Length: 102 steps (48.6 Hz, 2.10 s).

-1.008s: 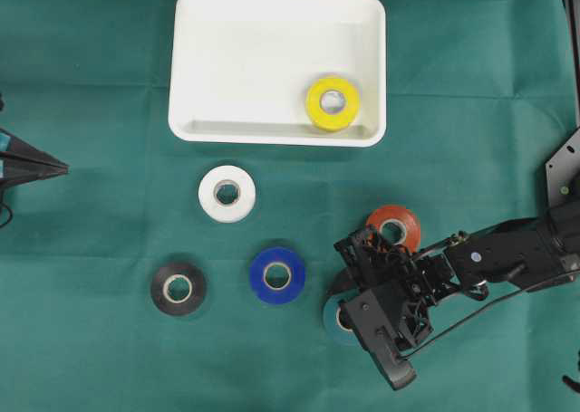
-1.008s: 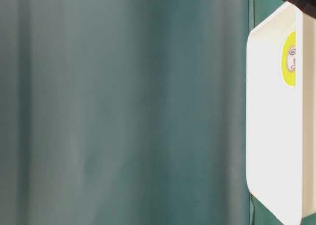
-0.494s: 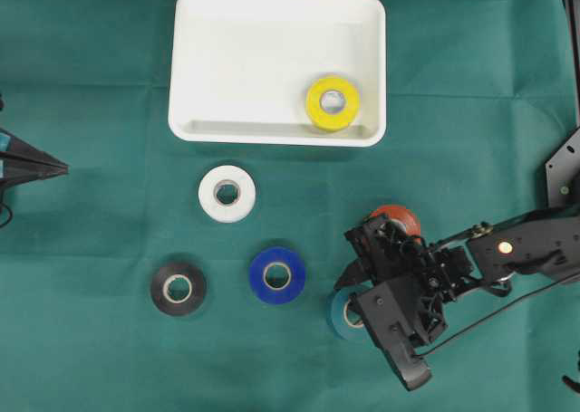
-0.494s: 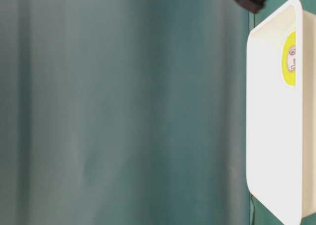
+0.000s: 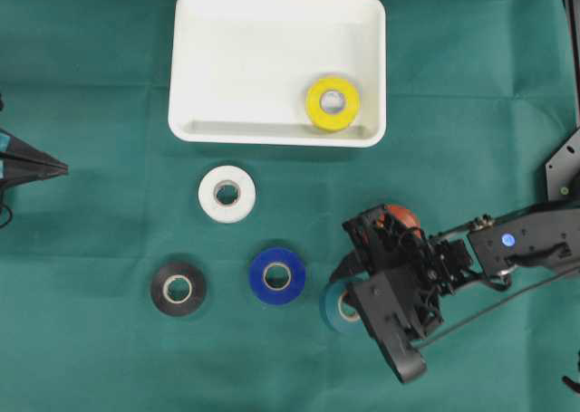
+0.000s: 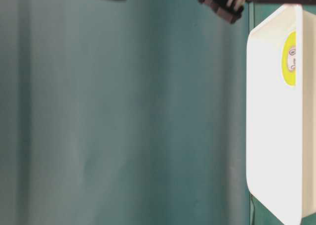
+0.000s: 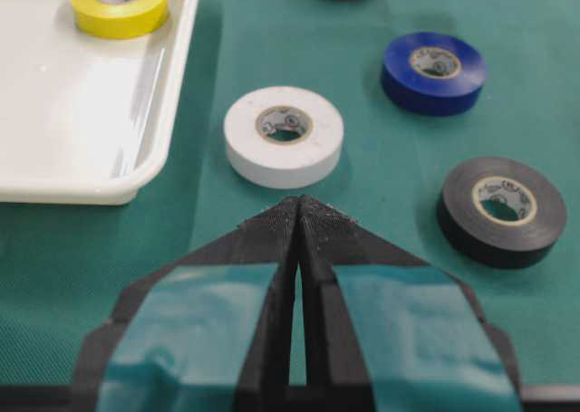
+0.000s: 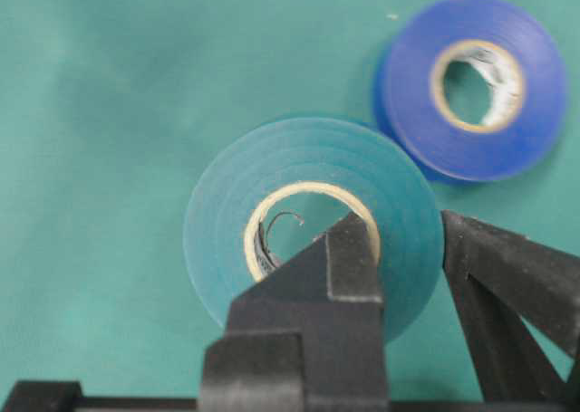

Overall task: Put the tape into the white case with the right arm.
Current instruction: 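Lift the teal roll and carry it into the tray's upper area, then release the teal roll in the tray and withdraw right gripper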

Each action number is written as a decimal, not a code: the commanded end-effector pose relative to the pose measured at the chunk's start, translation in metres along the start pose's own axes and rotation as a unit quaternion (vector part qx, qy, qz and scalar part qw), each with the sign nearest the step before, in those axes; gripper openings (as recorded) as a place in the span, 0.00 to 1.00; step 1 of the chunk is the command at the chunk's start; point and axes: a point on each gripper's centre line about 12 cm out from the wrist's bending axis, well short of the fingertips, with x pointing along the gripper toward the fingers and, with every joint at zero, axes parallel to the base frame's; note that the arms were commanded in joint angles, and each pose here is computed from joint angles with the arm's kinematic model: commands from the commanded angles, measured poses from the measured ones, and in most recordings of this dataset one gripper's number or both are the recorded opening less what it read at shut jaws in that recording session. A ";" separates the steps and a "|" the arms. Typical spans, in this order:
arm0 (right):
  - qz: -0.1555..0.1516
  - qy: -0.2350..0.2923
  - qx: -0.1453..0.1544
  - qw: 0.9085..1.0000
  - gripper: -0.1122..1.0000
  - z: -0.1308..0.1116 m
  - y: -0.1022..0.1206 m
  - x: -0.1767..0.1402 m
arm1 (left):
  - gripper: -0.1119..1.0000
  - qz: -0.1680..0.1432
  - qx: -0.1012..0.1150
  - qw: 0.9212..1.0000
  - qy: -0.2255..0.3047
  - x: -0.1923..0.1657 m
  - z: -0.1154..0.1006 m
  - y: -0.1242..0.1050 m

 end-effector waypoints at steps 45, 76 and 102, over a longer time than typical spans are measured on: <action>-0.175 -0.036 0.169 0.969 0.11 -0.010 -0.181 -0.046 | 0.11 -0.001 -0.001 1.000 -0.005 0.001 0.004 0.000; -0.267 -0.047 0.200 0.942 0.11 -0.054 -0.261 -0.074 | 0.11 -0.001 -0.001 1.000 -0.005 0.001 0.004 0.000; -0.269 -0.039 0.202 0.941 0.55 -0.066 -0.265 -0.070 | 0.11 -0.001 -0.001 1.000 -0.005 0.001 0.004 0.000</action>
